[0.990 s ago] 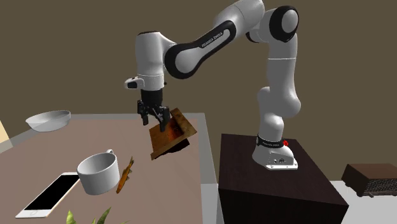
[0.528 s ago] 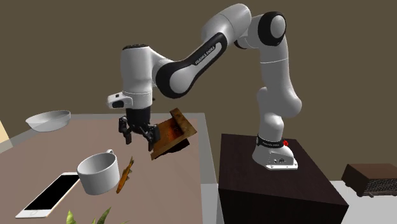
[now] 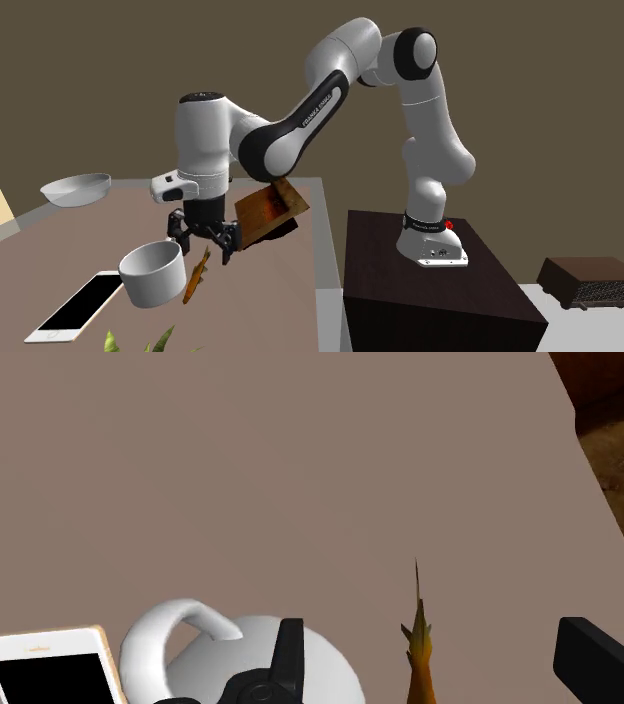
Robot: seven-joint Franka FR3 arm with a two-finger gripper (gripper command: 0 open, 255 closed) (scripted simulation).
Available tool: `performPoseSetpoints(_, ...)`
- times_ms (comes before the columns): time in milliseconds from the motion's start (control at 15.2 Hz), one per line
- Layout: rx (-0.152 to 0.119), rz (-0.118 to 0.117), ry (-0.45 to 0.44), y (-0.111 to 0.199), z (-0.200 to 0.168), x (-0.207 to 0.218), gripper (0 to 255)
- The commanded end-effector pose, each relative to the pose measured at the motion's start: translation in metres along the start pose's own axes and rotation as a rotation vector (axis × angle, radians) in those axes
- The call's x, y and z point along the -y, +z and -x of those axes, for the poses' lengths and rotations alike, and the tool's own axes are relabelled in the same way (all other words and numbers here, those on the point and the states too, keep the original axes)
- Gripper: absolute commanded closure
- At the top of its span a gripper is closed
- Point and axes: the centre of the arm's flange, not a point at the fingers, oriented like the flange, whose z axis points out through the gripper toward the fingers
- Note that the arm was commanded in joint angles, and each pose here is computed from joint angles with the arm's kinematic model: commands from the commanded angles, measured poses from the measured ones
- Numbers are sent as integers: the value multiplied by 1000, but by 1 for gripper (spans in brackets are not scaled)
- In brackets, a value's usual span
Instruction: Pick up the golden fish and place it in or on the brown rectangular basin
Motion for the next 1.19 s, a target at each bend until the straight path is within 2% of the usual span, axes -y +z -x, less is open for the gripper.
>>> performPoseSetpoints(0,0,0,-2,11,-1,-1,0)
performPoseSetpoints(132,0,0,-2,24,-1,-1,0)
performPoseSetpoints(660,0,0,-2,24,-1,-1,0)
performPoseSetpoints(726,0,0,-2,25,1,0,255)
performPoseSetpoints(1122,-1,0,-2,24,2,2,255)
